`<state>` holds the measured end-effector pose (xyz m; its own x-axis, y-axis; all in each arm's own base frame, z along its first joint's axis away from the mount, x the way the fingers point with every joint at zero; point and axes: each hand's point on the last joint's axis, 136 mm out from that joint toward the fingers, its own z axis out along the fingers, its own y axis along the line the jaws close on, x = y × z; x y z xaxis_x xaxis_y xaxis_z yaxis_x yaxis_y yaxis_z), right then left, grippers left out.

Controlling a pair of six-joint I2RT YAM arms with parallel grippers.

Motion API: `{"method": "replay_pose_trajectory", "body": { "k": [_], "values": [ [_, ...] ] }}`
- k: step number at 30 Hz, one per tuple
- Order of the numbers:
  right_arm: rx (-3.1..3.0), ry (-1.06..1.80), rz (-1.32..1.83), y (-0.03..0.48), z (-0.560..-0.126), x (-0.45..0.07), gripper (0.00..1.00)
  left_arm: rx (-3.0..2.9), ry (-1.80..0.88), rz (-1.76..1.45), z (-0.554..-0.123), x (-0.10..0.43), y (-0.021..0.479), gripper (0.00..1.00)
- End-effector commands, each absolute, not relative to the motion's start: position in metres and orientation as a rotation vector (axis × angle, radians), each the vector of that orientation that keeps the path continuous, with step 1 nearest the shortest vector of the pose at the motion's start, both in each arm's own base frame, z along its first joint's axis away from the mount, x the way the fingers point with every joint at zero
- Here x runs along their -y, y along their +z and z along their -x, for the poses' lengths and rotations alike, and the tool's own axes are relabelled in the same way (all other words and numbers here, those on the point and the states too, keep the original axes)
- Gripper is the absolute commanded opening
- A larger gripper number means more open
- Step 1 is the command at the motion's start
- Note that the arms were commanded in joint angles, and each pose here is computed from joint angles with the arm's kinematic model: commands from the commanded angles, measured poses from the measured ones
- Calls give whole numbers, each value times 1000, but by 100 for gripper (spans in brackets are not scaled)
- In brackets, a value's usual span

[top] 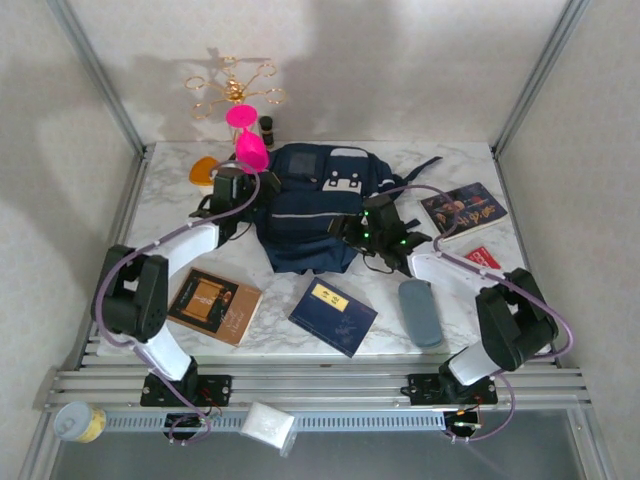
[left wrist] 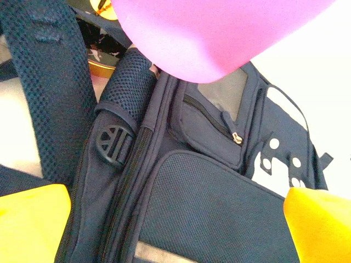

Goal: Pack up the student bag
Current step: Rotate the student bag at the top-center of the table.

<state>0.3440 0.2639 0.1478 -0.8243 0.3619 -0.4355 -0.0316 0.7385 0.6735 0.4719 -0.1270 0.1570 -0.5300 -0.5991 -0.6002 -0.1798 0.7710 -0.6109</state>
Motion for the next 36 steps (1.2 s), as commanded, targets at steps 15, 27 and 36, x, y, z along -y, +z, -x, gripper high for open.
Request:
{"method": "replay_pose_trajectory", "body": {
  "k": [15, 27, 36],
  "values": [
    [-2504, 691, -390, 97, -418, -159, 69, -2160, -952, 600, -311, 214, 152, 99],
    [-2491, 817, -364, 86, -422, -177, 11, -2150, -955, 489, -353, 251, 119, 99],
    [-2457, 995, -334, 107, -377, -228, 0, -2104, -842, 474, -433, 218, 122, 99]
  ]
}}
